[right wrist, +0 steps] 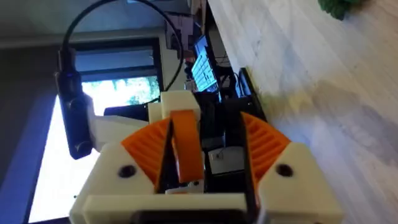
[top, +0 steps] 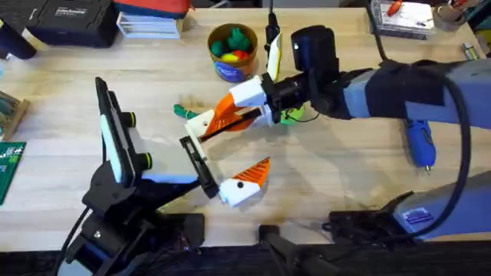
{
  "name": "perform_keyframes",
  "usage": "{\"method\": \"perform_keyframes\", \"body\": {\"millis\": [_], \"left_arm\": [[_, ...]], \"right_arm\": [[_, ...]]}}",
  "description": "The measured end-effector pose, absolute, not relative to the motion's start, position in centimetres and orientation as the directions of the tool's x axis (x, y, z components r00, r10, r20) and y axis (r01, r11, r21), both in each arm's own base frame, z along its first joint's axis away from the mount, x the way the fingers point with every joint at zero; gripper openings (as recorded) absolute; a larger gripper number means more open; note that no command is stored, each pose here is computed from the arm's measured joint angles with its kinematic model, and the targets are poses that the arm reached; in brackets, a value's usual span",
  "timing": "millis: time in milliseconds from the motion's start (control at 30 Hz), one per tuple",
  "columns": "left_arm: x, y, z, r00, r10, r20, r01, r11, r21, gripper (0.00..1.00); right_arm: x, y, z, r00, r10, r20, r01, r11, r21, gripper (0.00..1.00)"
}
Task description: Pick up the gripper from the table and insert it into the empty holder that is missing its gripper. Then pick up a screw, insert it into the mounting hole, and use the screwdriver to tighten it. Finally, clean up the table by picking up the vegetable and placing it into the bucket.
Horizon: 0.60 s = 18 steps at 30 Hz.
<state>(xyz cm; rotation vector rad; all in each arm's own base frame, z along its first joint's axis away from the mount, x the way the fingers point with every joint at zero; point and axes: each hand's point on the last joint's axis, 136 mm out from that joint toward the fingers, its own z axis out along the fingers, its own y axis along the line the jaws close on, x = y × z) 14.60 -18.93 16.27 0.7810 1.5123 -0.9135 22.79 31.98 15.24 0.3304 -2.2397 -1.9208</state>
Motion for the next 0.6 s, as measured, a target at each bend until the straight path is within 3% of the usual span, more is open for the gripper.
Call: {"method": "perform_keyframes", "body": {"millis": [100,167,600], "left_arm": [[14.5,-18.9,16.5,-0.105,-0.011,-0.994,0.876,0.472,-0.098,0.986],[14.5,-19.0,16.7,-0.091,-0.010,-0.996,0.878,0.471,-0.085,0.986],[12.4,-20.0,16.5,-0.105,0.005,-0.995,0.931,0.353,-0.096,0.986]], "right_arm": [[22.9,31.9,14.8,-0.962,-0.274,-0.003,-0.046,0.152,0.987,0.888],[23.0,31.8,14.6,-0.962,-0.271,-0.002,-0.046,0.154,0.987,0.971],[23.9,31.3,14.8,-0.968,-0.248,-0.021,-0.059,0.147,0.987,0.992]]}}
